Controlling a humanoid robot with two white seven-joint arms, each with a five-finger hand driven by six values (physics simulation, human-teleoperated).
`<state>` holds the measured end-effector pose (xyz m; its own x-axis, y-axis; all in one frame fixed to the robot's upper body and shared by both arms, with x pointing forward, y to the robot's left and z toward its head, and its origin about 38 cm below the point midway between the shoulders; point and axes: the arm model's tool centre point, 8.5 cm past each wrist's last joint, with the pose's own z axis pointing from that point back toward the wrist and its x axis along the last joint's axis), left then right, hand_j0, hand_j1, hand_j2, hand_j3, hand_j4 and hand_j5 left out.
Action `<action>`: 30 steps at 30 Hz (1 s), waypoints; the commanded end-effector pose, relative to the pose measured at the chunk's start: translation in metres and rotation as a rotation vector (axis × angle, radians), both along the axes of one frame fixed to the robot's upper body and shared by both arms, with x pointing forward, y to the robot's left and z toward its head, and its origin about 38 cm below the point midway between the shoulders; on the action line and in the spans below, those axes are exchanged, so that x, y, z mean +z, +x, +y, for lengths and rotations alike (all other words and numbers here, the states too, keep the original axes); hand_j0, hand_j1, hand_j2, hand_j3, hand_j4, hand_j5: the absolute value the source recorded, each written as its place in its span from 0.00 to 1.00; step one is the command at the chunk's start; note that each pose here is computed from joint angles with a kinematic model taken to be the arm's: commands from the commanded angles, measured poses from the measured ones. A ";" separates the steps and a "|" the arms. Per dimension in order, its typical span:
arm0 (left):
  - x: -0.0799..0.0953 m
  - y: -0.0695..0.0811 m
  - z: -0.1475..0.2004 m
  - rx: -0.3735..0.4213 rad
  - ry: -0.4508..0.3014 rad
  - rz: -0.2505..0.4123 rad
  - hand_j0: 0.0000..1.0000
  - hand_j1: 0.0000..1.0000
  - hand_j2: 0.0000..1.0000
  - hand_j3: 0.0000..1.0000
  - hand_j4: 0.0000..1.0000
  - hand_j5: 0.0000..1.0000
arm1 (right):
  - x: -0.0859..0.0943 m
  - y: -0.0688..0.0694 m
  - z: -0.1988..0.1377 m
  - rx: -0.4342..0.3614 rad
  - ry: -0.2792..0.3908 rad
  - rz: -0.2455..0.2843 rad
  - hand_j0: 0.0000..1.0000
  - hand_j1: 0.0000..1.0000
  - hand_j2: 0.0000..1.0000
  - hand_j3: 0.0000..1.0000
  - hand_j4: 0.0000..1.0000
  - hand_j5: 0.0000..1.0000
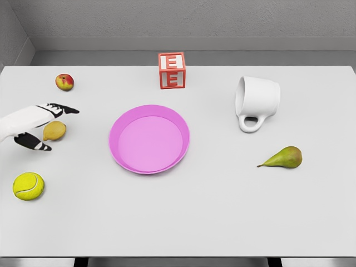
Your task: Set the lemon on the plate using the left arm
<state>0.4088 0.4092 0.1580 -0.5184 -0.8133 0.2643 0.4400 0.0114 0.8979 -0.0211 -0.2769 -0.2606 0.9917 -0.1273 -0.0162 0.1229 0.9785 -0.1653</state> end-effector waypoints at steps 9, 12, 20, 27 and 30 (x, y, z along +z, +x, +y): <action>-0.011 0.005 0.017 0.060 0.018 0.033 1.00 1.00 1.00 1.00 1.00 1.00 | 0.000 0.000 0.000 0.000 0.000 0.000 1.00 1.00 1.00 1.00 1.00 1.00; -0.013 0.006 0.013 0.054 0.022 0.033 1.00 1.00 1.00 1.00 1.00 1.00 | 0.000 0.000 0.000 0.000 0.000 0.000 1.00 1.00 1.00 1.00 1.00 1.00; -0.010 0.011 0.008 0.039 0.058 0.023 0.80 0.80 0.80 0.80 0.80 0.80 | 0.000 0.000 0.000 0.000 0.000 0.000 1.00 1.00 1.00 1.00 1.00 1.00; -0.016 0.011 0.001 0.019 0.059 0.035 0.77 0.77 0.77 0.77 0.77 0.77 | 0.000 0.000 0.000 0.000 0.000 0.000 1.00 1.00 1.00 1.00 1.00 1.00; -0.018 0.011 -0.004 0.014 0.050 0.035 0.77 0.77 0.77 0.77 0.77 0.77 | 0.000 0.000 0.000 0.000 0.000 0.000 1.00 1.00 1.00 1.00 1.00 1.00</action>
<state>0.4199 0.4073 0.1409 -0.4980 -0.8351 0.2336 0.4705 -0.0339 0.8817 -0.0211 -0.2769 -0.2606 0.9917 -0.1273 -0.0162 0.1229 0.9785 -0.1653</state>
